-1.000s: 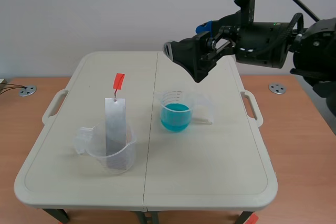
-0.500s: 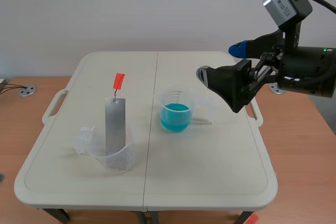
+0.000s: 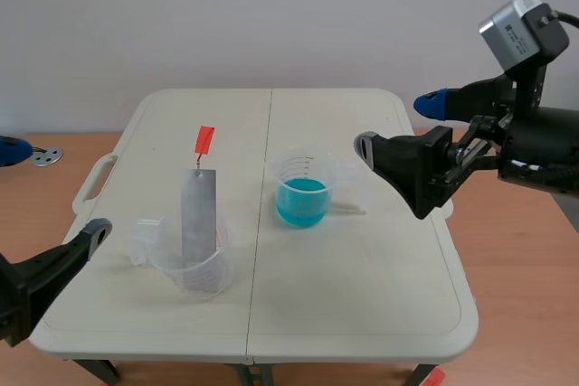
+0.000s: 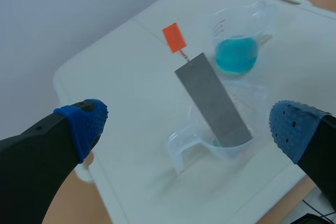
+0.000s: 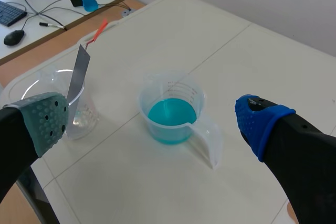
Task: Hold the metal plate by the orange handle, dip it into the blue solution, take it out and point at it, then put the plate back in the beaker on the left.
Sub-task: 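Return to the home posture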
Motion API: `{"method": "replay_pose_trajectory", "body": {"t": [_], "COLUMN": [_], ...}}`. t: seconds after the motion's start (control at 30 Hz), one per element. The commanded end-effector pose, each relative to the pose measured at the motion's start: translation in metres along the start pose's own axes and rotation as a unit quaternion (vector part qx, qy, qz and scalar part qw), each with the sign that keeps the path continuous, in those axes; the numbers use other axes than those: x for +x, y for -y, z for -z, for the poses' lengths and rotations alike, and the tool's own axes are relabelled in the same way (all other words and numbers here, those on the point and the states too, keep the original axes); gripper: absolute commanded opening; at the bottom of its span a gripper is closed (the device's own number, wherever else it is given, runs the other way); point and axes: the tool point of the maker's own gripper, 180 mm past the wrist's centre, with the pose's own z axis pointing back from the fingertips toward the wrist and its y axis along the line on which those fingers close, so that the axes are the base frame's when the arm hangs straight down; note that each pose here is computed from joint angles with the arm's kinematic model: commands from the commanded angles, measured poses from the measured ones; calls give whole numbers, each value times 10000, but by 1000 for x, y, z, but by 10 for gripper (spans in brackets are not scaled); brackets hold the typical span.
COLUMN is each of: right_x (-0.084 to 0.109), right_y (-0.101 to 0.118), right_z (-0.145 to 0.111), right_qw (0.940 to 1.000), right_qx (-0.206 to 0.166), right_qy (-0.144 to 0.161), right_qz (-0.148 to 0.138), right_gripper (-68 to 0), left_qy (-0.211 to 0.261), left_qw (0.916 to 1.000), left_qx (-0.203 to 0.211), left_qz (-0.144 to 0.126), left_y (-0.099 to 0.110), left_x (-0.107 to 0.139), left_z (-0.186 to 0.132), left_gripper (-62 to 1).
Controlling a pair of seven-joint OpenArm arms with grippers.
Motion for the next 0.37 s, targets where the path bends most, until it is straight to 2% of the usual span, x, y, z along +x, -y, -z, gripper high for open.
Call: {"method": "replay_pose_trajectory", "body": {"t": [0.0,0.33], "right_x": [15,10], "right_y": [3,3], "right_z": [-1,-3], "right_qw": [9996,9995], "right_qx": [-65,-153], "right_qy": [242,223], "right_qz": [-103,-162], "right_gripper": [-12,-12], "left_qy": [288,650], "left_qw": [9996,9976], "left_qx": [-8,-168], "left_qz": [-12,192], "left_y": [2,20], "left_x": [12,28], "left_z": [4,24], "left_gripper": [14,14]}}
